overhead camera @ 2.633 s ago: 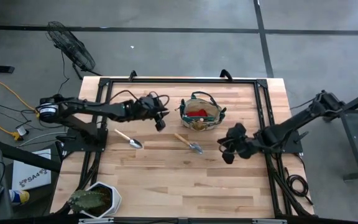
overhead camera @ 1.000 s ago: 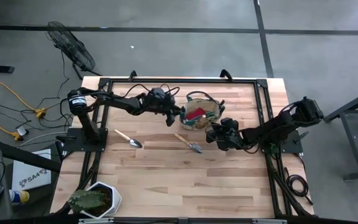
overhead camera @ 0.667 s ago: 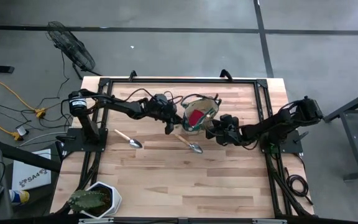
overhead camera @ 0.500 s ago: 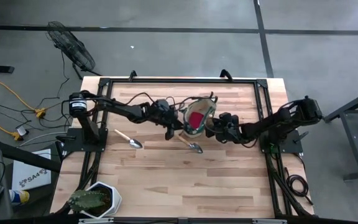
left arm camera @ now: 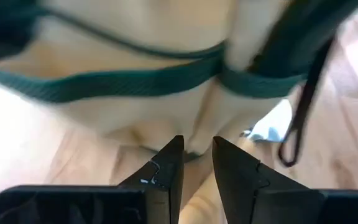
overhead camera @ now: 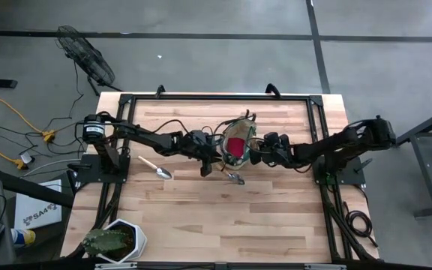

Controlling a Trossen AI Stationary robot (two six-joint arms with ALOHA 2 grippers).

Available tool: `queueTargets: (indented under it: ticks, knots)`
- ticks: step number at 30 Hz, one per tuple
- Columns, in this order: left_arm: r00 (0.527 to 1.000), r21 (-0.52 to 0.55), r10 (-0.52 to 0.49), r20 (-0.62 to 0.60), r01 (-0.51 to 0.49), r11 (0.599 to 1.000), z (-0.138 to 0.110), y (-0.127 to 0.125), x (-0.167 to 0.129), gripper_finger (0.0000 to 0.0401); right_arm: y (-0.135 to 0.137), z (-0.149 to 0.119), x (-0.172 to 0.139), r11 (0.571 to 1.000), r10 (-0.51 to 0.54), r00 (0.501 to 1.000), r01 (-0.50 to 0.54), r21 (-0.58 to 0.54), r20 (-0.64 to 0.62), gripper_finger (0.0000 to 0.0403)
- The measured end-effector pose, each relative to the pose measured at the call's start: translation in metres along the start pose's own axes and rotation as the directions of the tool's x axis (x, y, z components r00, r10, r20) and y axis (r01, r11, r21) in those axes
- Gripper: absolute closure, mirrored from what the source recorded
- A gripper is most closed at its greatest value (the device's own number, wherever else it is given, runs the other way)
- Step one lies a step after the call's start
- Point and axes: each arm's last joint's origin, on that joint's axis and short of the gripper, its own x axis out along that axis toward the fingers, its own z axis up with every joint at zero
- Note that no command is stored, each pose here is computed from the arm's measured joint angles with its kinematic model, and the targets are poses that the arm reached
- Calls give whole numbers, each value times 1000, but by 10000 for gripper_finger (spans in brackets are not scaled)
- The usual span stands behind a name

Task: Pick & Place Garden tools in Gardening bag
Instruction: Adjust the gardening bag

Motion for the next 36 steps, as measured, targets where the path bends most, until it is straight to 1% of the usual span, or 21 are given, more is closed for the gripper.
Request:
queueTargets:
  ticks: [4, 5, 7, 9, 11, 14, 17, 20, 24, 27, 31, 36]
  knots:
    - [998, -18, 38, -44, -39, 999, -4, 6, -1, 320, -2, 3, -15, 1000, 11, 1000, -11, 6, -17, 398]
    - [998, -18, 43, -54, -44, 999, -4, 6, -2, 320, -2, 4, -20, 1000, 21, 1000, -21, 11, -20, 398]
    - [995, -8, 83, -57, -84, 996, -3, 8, -4, 320, 0, 4, -30, 998, 55, 998, -54, 18, -24, 398]
    - [990, 5, 123, -72, -123, 992, -2, 9, -9, 320, 3, 4, -40, 994, 101, 995, -100, 33, -24, 398]
    - [981, 24, 186, -53, -185, 982, 3, 13, -14, 320, 7, 3, -51, 987, 160, 987, -159, 34, -21, 398]
    - [952, 43, 304, -37, -303, 952, 7, 20, -20, 320, 15, -1, -67, 967, 252, 968, -251, 48, -19, 398]
    - [927, 57, 374, -7, -373, 926, 10, 27, -23, 320, 25, -8, -80, 942, 333, 943, -333, 50, -2, 398]
    - [921, 56, 388, 20, -389, 920, 13, 35, -24, 320, 36, -18, -89, 912, 410, 912, -410, 15, 16, 398]
    - [918, 30, 395, 37, -397, 918, 14, 48, -24, 320, 49, -33, -96, 884, 468, 882, -467, -29, 57, 398]
    - [922, 8, 378, 81, -380, 925, 19, 57, -27, 320, 57, -44, -95, 874, 486, 869, -483, -55, 94, 398]
    - [933, -7, 339, 124, -341, 940, 24, 65, -29, 320, 69, -57, -85, 854, 520, 846, -511, -93, 121, 398]
    - [932, -16, 323, 167, -325, 946, 28, 71, -31, 320, 94, -70, -72, 851, 522, 835, -495, -175, 174, 398]
